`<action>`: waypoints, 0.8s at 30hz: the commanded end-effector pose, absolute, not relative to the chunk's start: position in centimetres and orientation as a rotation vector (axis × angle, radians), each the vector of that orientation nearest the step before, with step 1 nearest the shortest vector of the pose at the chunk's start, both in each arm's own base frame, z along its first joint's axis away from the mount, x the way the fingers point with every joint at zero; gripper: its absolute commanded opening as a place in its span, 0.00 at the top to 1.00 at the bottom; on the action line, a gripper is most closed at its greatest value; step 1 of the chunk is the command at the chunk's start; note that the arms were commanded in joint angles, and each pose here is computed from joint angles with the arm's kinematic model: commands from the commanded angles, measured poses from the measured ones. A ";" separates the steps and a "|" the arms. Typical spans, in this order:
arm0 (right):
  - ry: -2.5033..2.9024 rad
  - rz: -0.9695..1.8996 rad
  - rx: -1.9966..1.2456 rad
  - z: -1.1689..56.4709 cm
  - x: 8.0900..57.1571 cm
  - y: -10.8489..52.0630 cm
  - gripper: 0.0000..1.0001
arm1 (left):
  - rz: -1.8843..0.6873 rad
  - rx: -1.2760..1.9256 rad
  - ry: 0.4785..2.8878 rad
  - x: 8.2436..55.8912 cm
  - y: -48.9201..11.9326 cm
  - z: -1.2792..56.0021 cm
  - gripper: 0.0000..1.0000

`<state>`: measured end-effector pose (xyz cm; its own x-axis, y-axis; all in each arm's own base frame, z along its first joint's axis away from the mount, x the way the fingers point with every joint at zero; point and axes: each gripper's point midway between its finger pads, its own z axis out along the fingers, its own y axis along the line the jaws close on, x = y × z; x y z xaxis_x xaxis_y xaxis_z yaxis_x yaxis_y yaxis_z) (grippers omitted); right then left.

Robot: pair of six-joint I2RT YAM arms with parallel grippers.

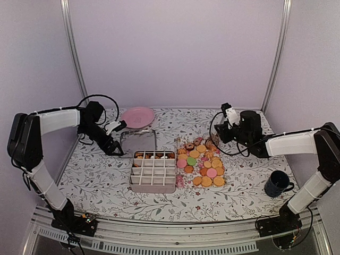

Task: Pack the cookies
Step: Pick up the fake cookies from the plate.

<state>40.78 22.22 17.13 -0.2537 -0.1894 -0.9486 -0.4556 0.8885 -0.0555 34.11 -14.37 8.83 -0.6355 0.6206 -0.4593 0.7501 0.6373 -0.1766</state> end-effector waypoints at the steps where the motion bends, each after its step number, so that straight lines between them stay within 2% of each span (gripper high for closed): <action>1: 1.835 0.240 -0.492 17.4 40.5 21.6 0.58 | -0.535 1.102 2.465 34.5 -15.4 10.0 0.01; 7: 1.838 0.259 -0.513 17.3 40.3 22.0 0.58 | -0.534 1.101 2.451 34.5 -15.5 10.3 0.01; 13: 1.839 0.286 -0.509 17.8 39.8 22.3 0.70 | -0.531 1.101 2.448 34.5 -15.5 10.4 0.01; 18: 1.790 0.301 -0.516 20.5 39.7 23.1 0.75 | -0.537 1.108 2.452 34.6 -15.5 10.0 0.01; 24: 1.690 0.332 -0.559 25.6 38.9 25.5 0.76 | -0.549 1.127 2.455 34.2 -15.4 9.1 0.01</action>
<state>39.36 23.41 18.60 -0.2596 -0.2335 -0.9371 -0.5037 0.8606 -0.0749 34.18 -14.85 9.16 -0.6275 0.6174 -0.4744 0.7568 0.6268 -0.1854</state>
